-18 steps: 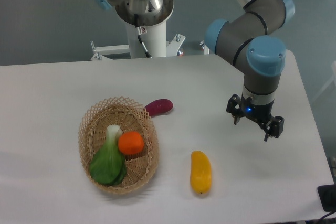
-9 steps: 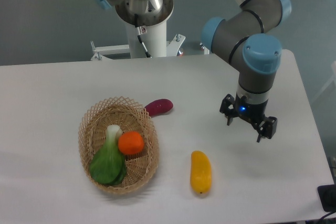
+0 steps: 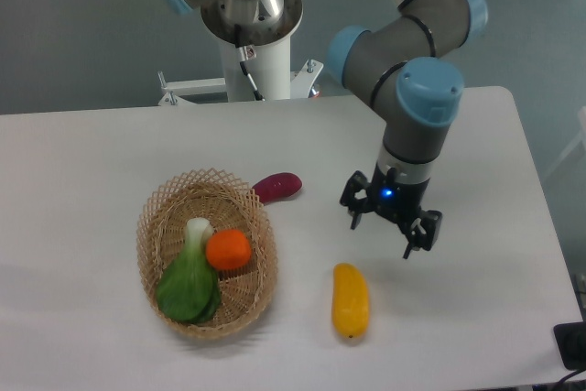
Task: Pick up the orange from the basket
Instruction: 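Move the open gripper over the wicker basket toward the orange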
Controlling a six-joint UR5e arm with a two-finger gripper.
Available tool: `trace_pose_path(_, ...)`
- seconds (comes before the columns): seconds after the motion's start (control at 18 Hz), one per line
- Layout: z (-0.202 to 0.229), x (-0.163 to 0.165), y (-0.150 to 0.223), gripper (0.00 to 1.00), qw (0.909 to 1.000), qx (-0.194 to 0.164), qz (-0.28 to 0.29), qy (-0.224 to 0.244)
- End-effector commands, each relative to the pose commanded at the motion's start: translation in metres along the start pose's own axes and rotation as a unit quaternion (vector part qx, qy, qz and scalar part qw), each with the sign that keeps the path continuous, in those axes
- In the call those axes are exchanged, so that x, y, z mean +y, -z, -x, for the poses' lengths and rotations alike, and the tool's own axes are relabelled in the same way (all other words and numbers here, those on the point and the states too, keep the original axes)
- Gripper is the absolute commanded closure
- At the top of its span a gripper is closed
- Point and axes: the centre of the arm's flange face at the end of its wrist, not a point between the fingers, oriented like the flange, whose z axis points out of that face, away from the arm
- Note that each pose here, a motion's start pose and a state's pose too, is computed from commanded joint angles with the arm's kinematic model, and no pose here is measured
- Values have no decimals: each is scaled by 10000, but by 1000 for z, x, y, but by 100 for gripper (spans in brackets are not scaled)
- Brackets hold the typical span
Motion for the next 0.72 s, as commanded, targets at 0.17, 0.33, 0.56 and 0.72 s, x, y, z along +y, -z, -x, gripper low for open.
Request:
trace_pose_path(0.17,-11,-16,-3,0,9999,53,-106,-78)
trace_pose_path(0.33,-26,-34,-14,0,9993,139,-233,-257)
trace_pose_path(0.56,-46,-55,-33,0,9967,273,-200,-736)
trace_pose_path(0.72,-73,-71,-39,0,9925,384,-184,-1146)
